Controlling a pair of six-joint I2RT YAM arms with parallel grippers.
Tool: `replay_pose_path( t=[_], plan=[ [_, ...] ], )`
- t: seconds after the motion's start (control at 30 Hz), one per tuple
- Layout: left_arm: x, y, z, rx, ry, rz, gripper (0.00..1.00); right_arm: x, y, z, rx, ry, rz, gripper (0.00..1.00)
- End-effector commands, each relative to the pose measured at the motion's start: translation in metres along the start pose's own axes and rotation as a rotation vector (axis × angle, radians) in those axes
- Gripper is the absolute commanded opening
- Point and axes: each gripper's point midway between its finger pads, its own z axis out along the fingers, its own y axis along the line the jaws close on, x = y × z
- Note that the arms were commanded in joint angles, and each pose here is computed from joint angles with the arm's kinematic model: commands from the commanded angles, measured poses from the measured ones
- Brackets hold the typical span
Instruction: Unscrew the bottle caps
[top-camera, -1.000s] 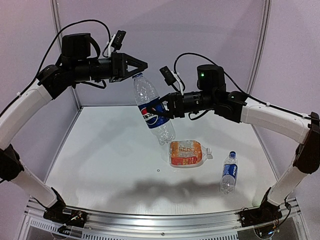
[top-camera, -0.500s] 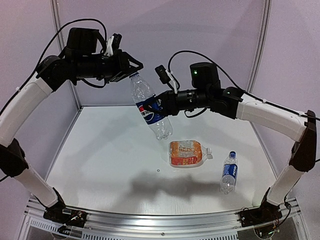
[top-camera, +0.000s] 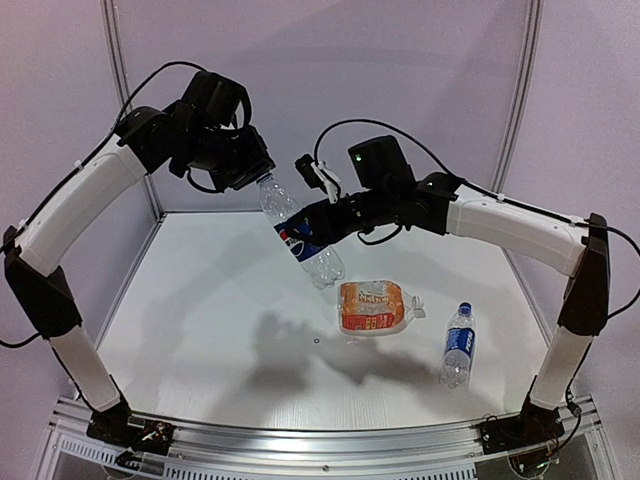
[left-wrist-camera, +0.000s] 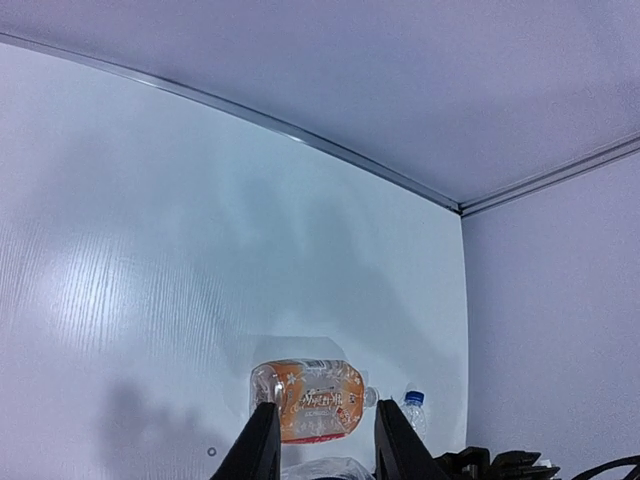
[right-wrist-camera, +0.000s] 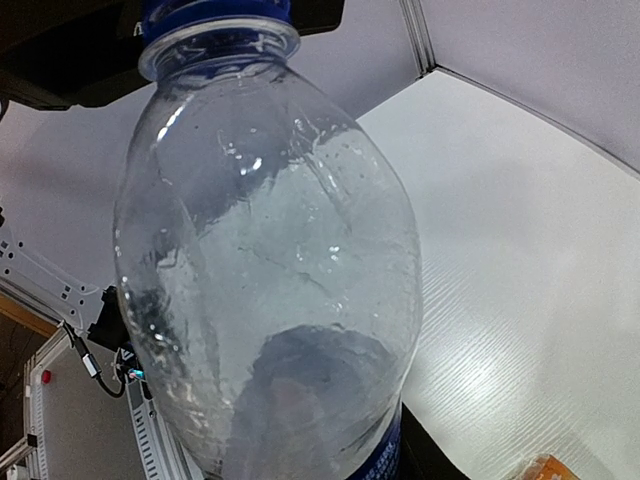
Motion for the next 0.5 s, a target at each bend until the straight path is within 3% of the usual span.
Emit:
replay_pose_path(
  t=[0.0, 0.1, 0.27, 0.47],
  plan=[
    [0.018, -0.013, -0.011, 0.051, 0.085, -0.021, 0.25, -0.002, -0.02, -0.001, 0.084, -0.022, 0.019, 0.36],
    [0.013, -0.026, -0.015, 0.111, 0.076, -0.02, 0.37, 0.003, -0.018, -0.003, 0.074, -0.018, 0.011, 0.36],
    [0.001, -0.037, -0.031, 0.186, 0.049, -0.018, 0.66, 0.003, -0.017, -0.009, 0.072, -0.03, 0.001, 0.36],
    [-0.015, -0.029, -0.059, 0.231, 0.003, 0.004, 0.71, 0.001, -0.016, -0.013, 0.079, -0.041, -0.007, 0.35]
  ],
)
